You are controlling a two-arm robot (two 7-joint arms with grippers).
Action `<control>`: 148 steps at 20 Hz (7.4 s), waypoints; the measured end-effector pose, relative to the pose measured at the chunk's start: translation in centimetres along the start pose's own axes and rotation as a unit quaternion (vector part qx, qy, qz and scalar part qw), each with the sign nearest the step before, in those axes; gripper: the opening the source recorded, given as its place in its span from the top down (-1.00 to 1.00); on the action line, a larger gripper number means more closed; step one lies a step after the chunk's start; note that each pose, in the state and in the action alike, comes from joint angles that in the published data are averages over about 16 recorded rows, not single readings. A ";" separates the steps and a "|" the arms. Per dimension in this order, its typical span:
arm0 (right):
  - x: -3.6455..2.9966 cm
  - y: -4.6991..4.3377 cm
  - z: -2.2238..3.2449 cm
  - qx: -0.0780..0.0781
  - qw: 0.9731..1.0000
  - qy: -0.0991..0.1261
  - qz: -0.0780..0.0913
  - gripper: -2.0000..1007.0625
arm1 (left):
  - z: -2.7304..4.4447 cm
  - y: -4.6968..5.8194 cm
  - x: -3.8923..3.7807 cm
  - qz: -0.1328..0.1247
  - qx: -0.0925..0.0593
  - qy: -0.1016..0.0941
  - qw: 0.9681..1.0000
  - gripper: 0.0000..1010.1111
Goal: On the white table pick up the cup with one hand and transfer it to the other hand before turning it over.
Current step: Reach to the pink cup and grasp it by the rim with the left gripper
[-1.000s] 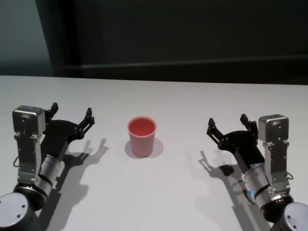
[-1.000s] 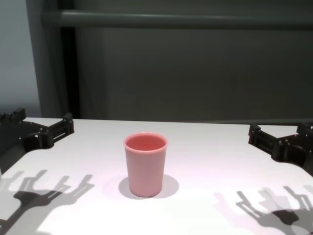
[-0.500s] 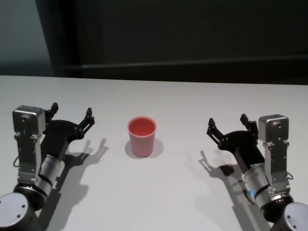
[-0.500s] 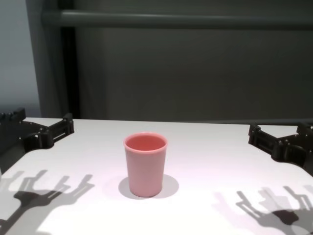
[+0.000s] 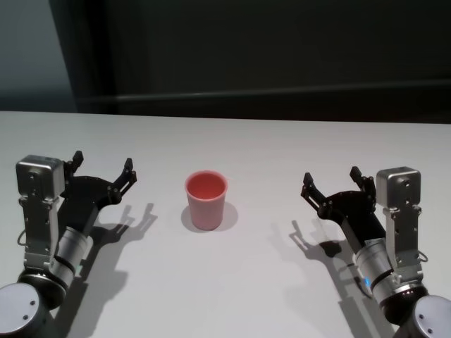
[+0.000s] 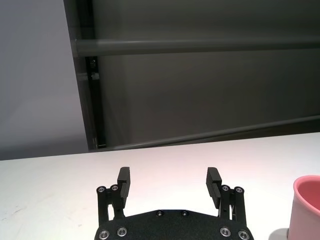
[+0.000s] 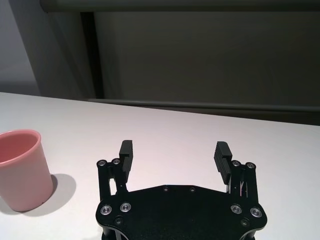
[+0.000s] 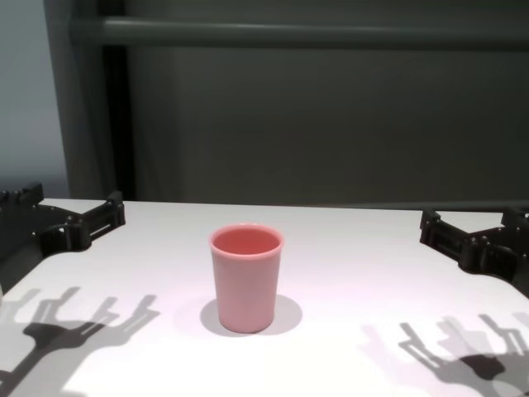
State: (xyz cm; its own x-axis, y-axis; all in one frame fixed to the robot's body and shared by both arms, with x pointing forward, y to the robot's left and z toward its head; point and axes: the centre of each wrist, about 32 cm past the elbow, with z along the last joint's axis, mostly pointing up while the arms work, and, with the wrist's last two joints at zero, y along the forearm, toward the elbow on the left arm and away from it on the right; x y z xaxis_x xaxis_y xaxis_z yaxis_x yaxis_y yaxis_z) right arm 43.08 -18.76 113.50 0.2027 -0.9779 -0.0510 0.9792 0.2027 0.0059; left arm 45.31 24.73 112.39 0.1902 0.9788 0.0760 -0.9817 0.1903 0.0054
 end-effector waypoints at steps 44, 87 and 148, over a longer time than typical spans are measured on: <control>0.00 0.00 0.00 0.000 1.000 0.000 0.000 -0.99 | 4.16 -0.1 1.81 -0.041 -0.014 -0.097 0.994 -0.98; 0.00 0.00 0.00 0.000 1.000 0.000 0.000 -0.99 | 15.59 -2.1 1.80 -0.346 0.057 -0.544 0.762 -0.98; 0.00 0.00 0.00 0.000 1.000 0.000 0.000 -0.99 | 15.85 -8.8 -6.75 -0.395 0.180 -0.691 0.578 -0.89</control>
State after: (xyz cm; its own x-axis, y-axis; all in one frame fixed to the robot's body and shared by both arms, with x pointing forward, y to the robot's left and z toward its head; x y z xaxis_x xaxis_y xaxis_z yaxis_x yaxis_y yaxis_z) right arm 43.08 -18.75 113.50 0.2028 -0.9779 -0.0510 0.9792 0.2028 0.0059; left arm 52.55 15.24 127.63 0.6357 -0.4457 0.6303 -0.5795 0.2639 0.7711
